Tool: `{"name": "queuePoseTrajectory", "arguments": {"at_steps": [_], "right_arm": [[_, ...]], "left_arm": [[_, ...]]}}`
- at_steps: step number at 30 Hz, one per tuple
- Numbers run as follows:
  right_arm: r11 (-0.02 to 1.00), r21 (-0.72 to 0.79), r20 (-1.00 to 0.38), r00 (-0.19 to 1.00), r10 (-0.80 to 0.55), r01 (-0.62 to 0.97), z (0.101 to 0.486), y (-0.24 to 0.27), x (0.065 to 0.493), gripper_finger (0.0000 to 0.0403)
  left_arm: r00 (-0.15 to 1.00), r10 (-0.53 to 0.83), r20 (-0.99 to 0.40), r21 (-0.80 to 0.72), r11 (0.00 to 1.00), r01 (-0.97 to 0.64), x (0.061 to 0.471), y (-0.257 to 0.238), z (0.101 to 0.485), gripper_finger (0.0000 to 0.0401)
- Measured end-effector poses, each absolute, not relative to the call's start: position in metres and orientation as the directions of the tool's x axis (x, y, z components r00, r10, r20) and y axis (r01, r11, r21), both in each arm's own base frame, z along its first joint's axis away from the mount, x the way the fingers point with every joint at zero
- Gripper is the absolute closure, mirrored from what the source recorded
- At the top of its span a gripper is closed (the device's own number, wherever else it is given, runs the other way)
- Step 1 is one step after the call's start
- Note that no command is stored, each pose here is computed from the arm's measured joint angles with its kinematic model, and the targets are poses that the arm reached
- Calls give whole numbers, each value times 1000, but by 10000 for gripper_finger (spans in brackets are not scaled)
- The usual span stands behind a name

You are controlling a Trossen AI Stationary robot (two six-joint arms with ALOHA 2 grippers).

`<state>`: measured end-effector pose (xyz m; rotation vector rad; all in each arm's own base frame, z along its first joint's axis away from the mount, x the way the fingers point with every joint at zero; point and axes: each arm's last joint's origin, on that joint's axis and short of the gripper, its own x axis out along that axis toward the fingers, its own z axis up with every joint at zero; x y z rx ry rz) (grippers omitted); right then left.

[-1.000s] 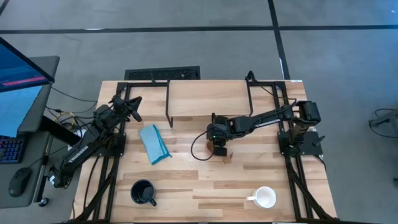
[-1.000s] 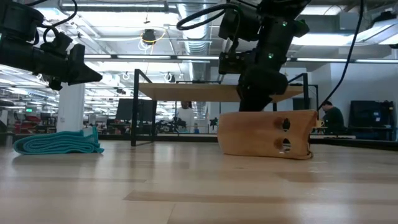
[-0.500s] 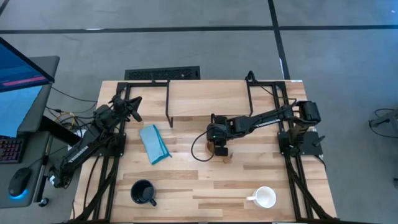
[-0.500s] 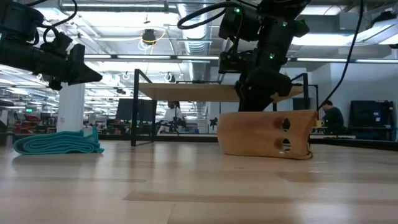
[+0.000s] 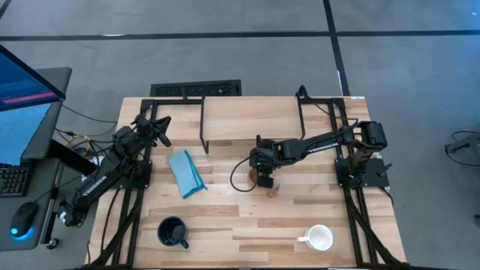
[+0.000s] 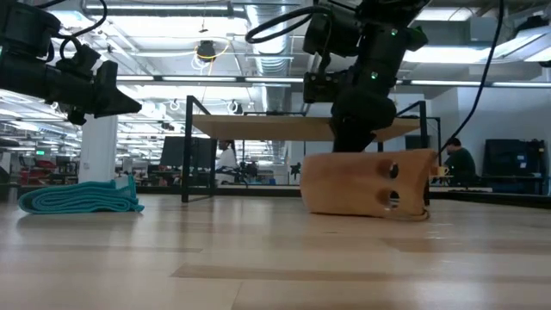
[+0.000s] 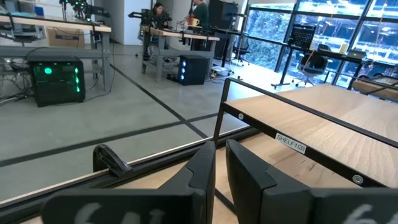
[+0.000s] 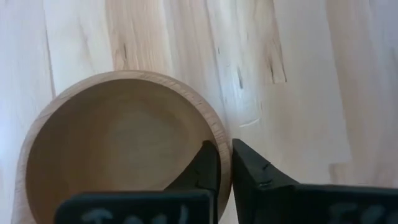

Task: Stack small to large cups/mugs on shelf
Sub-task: Put the brown mug on the shelf

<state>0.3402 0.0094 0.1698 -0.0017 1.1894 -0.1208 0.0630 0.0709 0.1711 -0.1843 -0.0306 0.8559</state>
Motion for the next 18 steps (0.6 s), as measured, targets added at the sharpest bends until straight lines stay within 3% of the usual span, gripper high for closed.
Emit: {"name": "queuePoseTrajectory", "arguments": {"at_steps": [7, 18], "right_arm": [[989, -40, -943, 321, -85, 144, 177, 12, 340, 369], [995, -39, -933, 354, -69, 92, 237, 34, 357, 369]], "left_arm": [[656, 753, -47, -174, 641, -748, 63, 71, 171, 371], [656, 753, -47, -174, 640, -748, 63, 71, 171, 371]]}}
